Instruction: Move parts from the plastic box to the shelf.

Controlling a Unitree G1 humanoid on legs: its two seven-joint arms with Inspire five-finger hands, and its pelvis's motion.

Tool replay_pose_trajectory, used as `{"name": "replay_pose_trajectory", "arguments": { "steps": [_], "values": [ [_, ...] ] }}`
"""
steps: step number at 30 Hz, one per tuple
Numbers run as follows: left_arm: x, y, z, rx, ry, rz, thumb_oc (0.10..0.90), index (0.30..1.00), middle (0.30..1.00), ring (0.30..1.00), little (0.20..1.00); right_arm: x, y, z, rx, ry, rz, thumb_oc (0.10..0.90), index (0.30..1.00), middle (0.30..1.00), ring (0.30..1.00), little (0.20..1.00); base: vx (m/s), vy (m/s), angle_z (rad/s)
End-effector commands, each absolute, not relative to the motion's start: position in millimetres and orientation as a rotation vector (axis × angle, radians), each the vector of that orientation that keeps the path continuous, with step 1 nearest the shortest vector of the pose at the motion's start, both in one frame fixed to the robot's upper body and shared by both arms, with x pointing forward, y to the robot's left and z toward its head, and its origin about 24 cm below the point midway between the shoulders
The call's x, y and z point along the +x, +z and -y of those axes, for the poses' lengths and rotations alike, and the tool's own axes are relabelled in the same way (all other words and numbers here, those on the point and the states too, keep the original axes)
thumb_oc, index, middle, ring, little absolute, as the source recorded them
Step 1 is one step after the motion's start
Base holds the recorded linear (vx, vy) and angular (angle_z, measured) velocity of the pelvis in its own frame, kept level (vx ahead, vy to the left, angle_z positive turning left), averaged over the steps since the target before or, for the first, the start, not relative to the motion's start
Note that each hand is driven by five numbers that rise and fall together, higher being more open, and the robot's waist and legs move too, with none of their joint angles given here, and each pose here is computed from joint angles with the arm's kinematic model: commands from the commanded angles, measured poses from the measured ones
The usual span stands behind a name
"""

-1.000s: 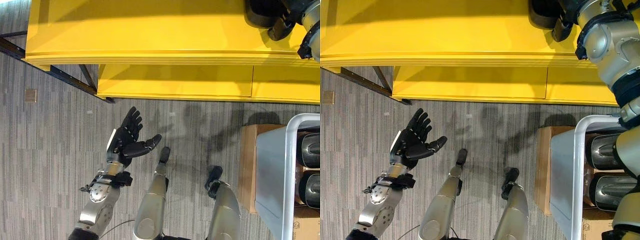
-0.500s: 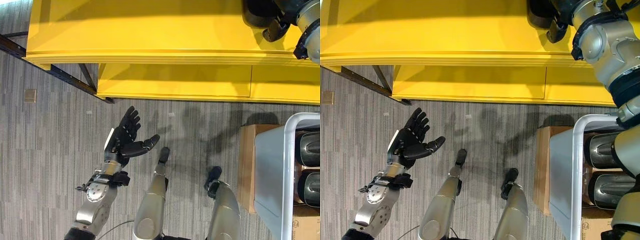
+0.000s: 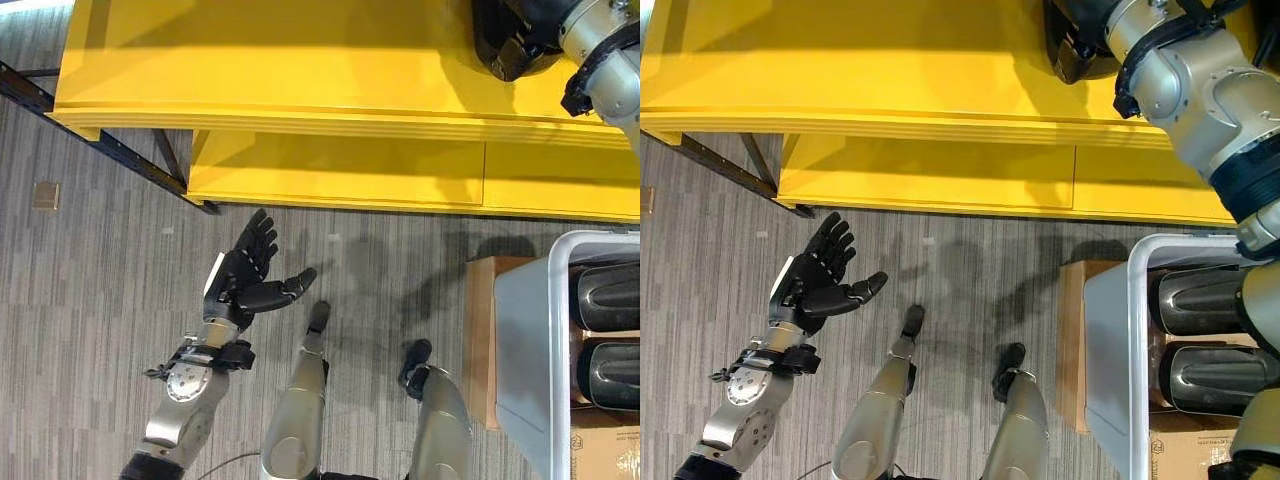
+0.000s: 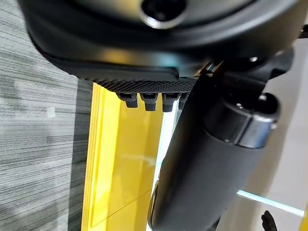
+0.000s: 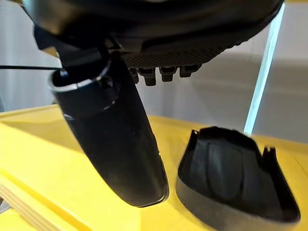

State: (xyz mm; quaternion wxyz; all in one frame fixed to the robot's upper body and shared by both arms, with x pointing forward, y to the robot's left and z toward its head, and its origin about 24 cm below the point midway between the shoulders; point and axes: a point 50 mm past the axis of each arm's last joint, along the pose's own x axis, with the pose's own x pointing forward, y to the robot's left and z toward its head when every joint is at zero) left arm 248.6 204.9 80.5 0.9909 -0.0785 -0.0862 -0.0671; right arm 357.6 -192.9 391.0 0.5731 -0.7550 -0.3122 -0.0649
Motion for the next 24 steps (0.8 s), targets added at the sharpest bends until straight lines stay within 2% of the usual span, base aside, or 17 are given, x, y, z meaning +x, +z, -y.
{"name": "replay_pose_trajectory", "arguments": {
  "steps": [1, 13, 24],
  "values": [
    [244, 119, -206, -0.163, -0.184, 0.378, 0.900, 1.000, 1.000, 1.000, 1.000, 323, 448, 185, -1.660, -0.346, 0.983, 0.900, 1.000, 1.000, 1.000, 1.000, 0.00, 0.000, 0.00],
    [243, 111, -211, -0.130, -0.163, 0.338, 0.900, 1.000, 1.000, 1.000, 1.000, 305, 405, 180, -1.545, -0.178, 1.079, 0.900, 1.000, 1.000, 1.000, 1.000, -0.02, 0.012, -0.05],
    [239, 98, -217, -0.103, -0.160, 0.270, 0.900, 1.000, 1.000, 1.000, 1.000, 301, 342, 200, -1.340, 0.180, 0.797, 0.900, 1.000, 1.000, 1.000, 1.000, 0.01, -0.003, -0.05]
  ]
}}
